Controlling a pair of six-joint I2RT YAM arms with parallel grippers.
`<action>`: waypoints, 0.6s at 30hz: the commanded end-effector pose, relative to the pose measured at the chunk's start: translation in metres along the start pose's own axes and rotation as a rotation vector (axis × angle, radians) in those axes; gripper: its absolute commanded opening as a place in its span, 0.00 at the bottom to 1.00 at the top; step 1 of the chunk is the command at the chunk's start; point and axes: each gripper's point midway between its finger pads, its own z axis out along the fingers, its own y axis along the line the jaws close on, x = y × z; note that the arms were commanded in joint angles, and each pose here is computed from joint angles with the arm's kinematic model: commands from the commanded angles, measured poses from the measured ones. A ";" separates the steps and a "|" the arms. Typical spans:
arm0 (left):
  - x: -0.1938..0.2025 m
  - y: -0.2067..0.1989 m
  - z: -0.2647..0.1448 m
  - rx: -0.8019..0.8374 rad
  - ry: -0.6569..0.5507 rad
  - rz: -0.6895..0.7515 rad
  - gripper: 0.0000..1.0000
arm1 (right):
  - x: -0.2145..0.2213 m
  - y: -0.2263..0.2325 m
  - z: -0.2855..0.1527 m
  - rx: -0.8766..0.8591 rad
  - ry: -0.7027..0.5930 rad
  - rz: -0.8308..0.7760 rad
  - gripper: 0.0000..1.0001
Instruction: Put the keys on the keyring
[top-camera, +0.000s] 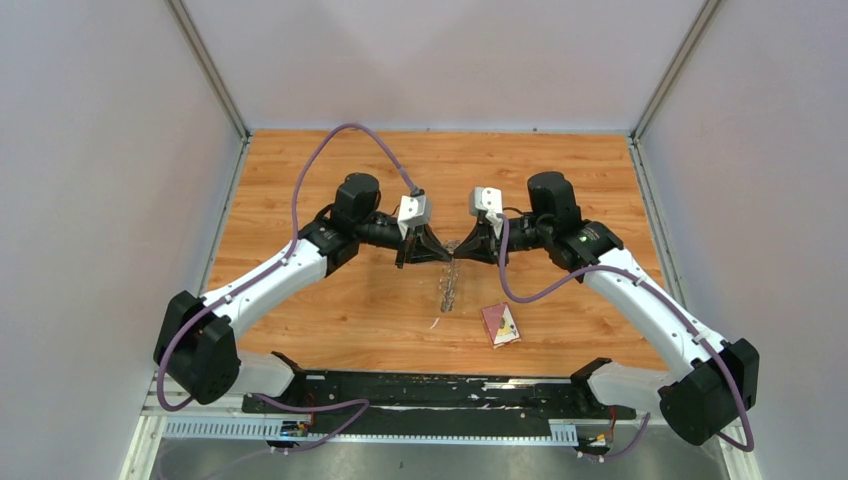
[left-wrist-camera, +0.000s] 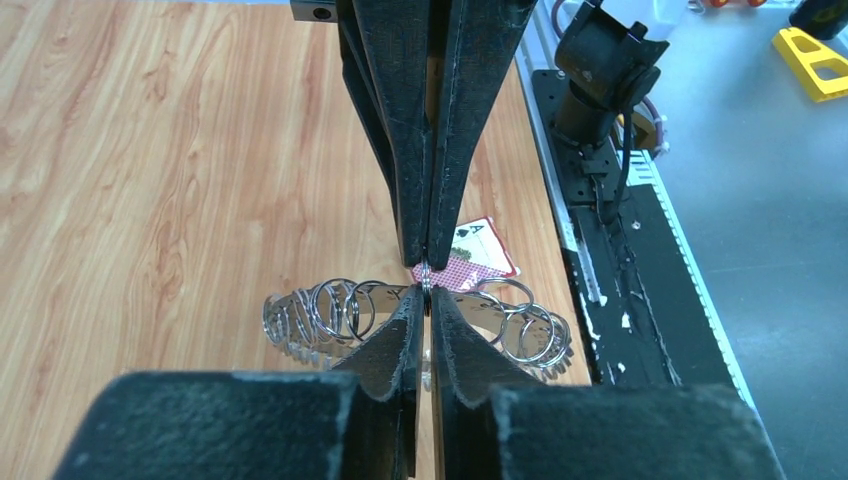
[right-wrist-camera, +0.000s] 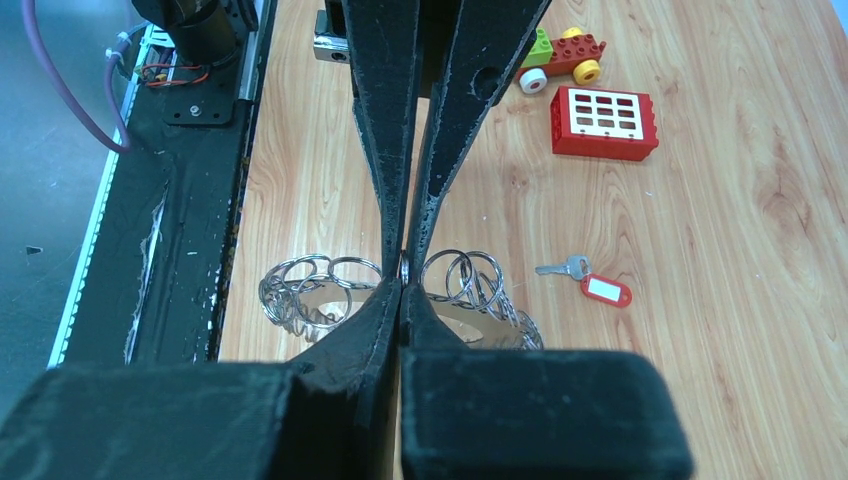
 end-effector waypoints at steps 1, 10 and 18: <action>-0.017 0.003 0.002 -0.006 -0.032 0.026 0.06 | -0.018 -0.003 -0.002 0.010 -0.058 -0.070 0.00; -0.006 0.012 -0.013 -0.098 0.141 0.021 0.00 | -0.020 -0.013 -0.010 0.075 -0.036 -0.080 0.26; 0.007 0.017 -0.036 -0.193 0.405 0.011 0.00 | -0.027 -0.013 -0.022 0.120 -0.021 -0.141 0.47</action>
